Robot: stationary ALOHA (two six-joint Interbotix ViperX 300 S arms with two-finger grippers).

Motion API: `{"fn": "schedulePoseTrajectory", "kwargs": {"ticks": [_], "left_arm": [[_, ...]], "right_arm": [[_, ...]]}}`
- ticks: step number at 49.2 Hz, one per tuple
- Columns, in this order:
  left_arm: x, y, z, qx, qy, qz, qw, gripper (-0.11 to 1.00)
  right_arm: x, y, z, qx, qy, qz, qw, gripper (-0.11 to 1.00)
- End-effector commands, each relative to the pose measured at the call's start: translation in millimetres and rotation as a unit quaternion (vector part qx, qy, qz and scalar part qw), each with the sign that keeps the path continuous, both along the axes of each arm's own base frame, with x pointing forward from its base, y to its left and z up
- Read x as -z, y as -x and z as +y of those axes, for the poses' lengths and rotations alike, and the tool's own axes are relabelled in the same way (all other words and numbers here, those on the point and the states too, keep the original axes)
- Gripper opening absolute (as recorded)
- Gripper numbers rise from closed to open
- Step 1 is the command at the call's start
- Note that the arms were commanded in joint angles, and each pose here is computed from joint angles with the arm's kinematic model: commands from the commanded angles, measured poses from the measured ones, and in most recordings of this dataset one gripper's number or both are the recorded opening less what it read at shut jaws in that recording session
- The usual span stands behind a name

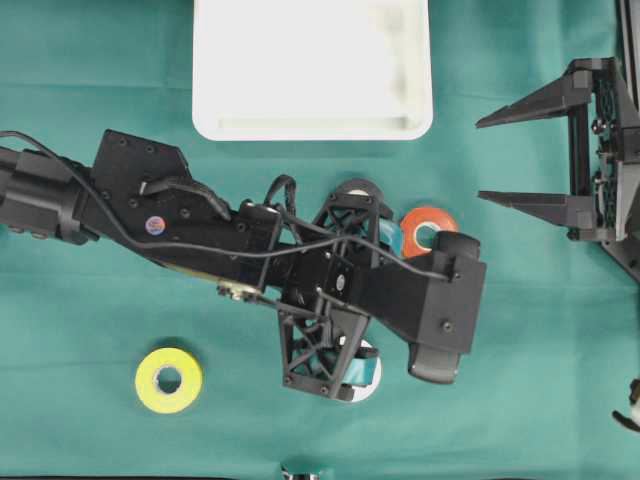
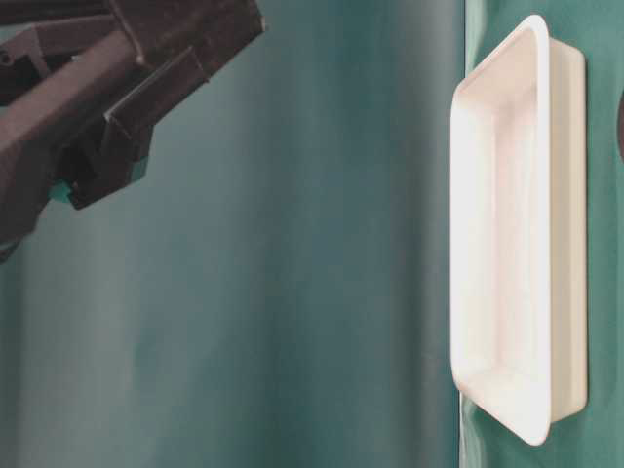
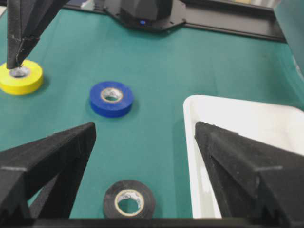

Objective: Pick up the tape from a random location and place it into the white case.
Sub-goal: 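Lower the left gripper into the white roll's hole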

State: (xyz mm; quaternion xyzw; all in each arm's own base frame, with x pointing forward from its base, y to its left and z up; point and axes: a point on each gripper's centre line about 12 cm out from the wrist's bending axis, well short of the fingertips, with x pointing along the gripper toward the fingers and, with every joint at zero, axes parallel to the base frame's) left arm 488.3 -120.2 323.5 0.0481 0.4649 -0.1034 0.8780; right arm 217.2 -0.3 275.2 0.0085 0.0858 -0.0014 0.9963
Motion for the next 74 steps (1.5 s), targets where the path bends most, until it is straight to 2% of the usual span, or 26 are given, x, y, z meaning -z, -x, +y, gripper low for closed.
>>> {"fn": "schedulePoseTrajectory", "kwargs": {"ticks": [1, 32, 50, 60, 74], "left_arm": [[-16, 2, -6, 0.007, 0.004, -0.020, 0.9998, 1.00], [-2, 0, -7, 0.007, 0.004, -0.023, 0.9997, 1.00], [51, -5, -11, 0.008, -0.001, 0.000, 1.0000, 1.00], [63, -8, -25, 0.021, 0.004, -0.017, 0.9996, 1.00], [93, -13, -28, 0.023, -0.003, 0.008, 0.9997, 1.00]], "right_arm": [[-11, -4, 1, -0.001, -0.002, -0.013, 0.9999, 0.92], [-9, -7, 0, 0.000, -0.001, -0.008, 1.0000, 0.92], [-7, -7, 1, -0.001, -0.001, 0.001, 1.0000, 0.92], [-6, -7, 0, 0.000, -0.002, 0.004, 1.0000, 0.92], [-2, -9, 0, 0.000, -0.002, 0.012, 0.9999, 0.92]]}}
